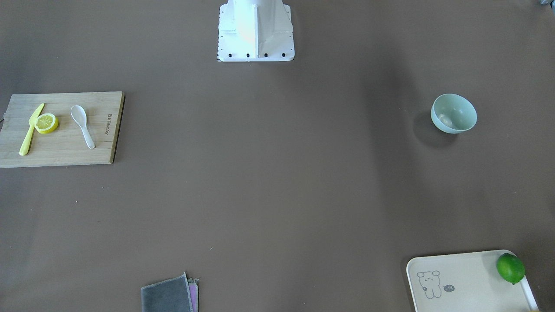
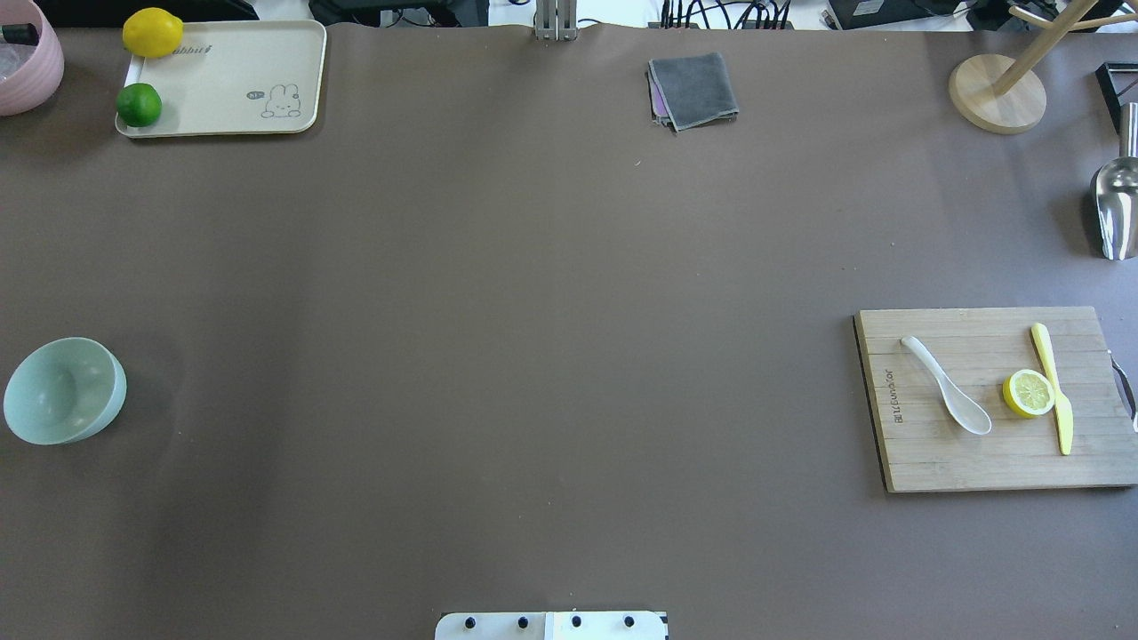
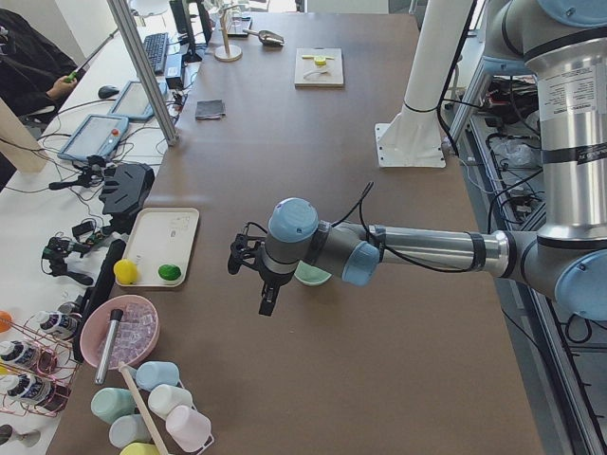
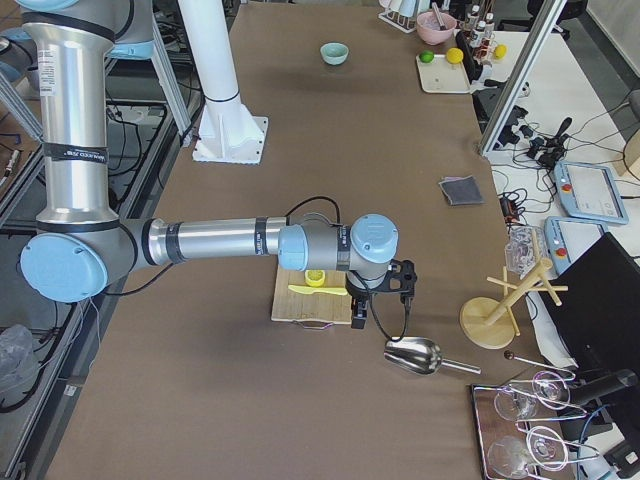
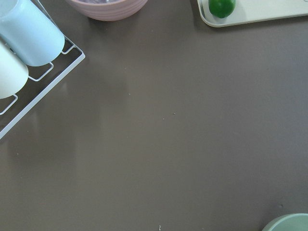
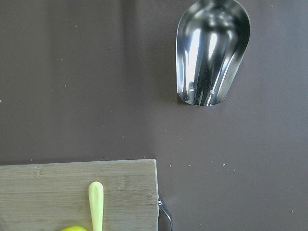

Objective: Place spoon in bowl

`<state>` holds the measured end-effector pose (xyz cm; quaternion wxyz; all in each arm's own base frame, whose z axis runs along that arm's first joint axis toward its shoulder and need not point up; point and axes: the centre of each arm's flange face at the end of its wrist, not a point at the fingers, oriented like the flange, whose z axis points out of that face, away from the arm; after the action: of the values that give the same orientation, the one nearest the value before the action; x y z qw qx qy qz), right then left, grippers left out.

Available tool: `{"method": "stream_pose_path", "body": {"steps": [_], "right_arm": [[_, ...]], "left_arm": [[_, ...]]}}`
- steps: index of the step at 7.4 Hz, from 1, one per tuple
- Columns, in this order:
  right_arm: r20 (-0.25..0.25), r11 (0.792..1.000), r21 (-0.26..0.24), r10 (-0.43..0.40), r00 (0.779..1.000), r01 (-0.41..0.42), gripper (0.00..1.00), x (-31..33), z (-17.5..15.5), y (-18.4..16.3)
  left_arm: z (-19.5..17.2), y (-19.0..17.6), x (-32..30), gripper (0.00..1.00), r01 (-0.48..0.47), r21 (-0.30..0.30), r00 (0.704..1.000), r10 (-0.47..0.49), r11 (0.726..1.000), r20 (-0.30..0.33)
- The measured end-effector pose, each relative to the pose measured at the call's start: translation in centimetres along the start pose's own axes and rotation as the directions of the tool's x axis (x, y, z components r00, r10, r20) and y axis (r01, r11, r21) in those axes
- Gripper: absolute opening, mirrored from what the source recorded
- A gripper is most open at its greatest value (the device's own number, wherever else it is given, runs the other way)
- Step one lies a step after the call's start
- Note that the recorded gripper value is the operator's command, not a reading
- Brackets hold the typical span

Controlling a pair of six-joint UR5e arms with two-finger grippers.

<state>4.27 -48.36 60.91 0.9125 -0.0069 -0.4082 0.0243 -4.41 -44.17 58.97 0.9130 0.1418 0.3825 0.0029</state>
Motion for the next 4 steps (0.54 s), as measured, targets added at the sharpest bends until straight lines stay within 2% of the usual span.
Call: {"method": "stream_pose_path", "body": {"steps": [3, 4], "right_arm": [[0.003, 0.999, 0.020, -0.051, 0.999, 0.051, 1.00, -2.7, -0.9, -1.4], [0.003, 0.996, 0.015, -0.084, 0.996, 0.084, 1.00, -4.6, -0.6, -2.4]], "left_arm": [[0.0, -0.8, 1.7, 0.98, -0.078, 0.048, 0.997, 0.079, 0.996, -0.022], [0.9, -0.7, 2.6, 0.98, -0.102, 0.040, 0.993, 0.104, 0.994, -0.049]]}}
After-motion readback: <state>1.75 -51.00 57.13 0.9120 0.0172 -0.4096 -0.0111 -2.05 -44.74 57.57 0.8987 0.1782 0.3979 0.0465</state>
